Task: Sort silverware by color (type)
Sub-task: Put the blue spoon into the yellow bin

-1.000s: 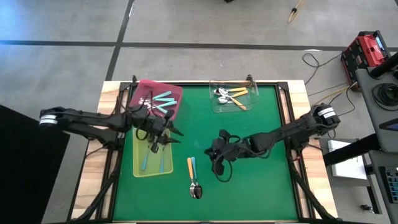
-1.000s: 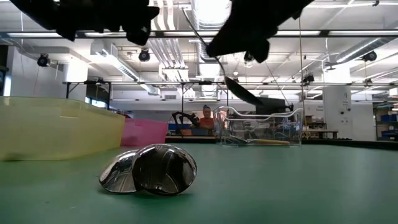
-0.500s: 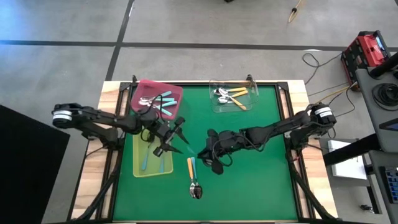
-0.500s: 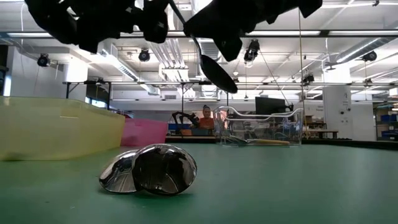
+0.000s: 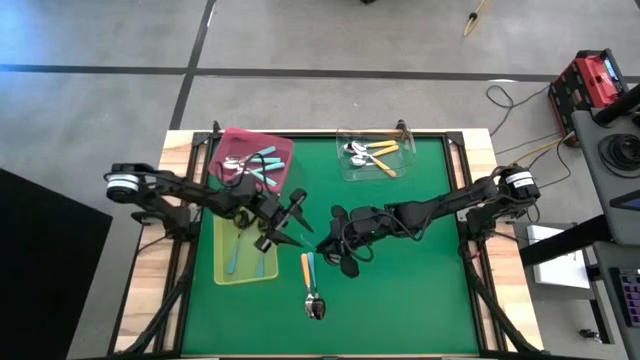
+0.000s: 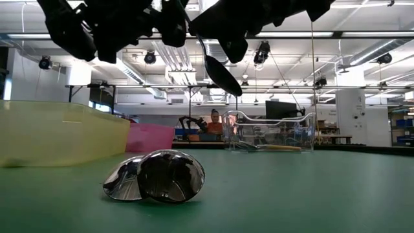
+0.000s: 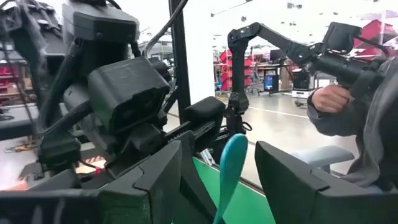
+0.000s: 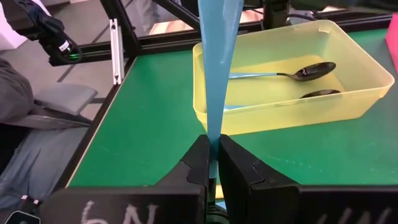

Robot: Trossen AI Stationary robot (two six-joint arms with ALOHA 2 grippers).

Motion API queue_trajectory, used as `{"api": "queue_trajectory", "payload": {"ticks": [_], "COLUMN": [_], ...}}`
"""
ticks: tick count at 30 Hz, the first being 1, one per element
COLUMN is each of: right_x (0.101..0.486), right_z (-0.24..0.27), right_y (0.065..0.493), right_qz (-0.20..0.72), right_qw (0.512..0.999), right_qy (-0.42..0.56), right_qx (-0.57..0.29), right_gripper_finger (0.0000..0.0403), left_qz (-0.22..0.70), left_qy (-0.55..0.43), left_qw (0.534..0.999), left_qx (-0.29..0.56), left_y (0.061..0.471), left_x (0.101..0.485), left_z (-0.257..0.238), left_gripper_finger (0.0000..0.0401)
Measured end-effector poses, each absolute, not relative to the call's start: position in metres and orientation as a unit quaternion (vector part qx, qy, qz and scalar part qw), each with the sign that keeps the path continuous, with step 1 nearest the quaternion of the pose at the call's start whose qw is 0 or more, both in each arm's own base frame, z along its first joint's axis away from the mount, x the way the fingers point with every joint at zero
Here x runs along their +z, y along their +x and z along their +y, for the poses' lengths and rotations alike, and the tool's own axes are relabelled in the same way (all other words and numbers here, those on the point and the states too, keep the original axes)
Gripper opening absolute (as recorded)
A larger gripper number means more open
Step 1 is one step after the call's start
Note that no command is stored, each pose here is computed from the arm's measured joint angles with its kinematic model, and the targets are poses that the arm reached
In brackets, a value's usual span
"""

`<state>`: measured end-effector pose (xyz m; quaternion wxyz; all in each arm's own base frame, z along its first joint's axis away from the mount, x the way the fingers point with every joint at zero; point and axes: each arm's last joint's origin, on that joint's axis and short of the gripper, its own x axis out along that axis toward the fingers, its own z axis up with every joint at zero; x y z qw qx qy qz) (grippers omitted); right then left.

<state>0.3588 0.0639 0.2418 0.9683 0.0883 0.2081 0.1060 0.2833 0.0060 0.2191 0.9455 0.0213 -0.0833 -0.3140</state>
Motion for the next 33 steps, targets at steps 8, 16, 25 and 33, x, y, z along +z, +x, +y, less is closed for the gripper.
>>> {"api": "queue_trajectory", "payload": {"ticks": [8,16,25,33], "right_x": [0.242,0.242,0.242,0.255], "right_z": [0.064,0.064,0.058,0.040], "right_y": [0.359,0.359,0.359,0.350], "right_qz": [0.208,0.207,0.212,0.218], "right_qw": [0.968,0.969,0.968,0.969], "right_qy": [0.088,0.085,0.095,0.099], "right_qx": [0.106,0.107,0.095,0.067], "right_gripper_finger": [0.0013,0.0013,0.0064,0.0133], "left_qz": [-0.080,-0.083,-0.082,-0.059], "left_qy": [0.019,0.023,-0.008,-0.051], "left_qw": [0.926,0.926,0.931,0.939], "left_qx": [-0.368,-0.368,-0.357,-0.335], "left_y": [0.296,0.296,0.295,0.287], "left_x": [0.220,0.221,0.229,0.243], "left_z": [0.004,0.004,0.004,0.004], "left_gripper_finger": [0.0136,0.0009,0.0000,0.0000]}}
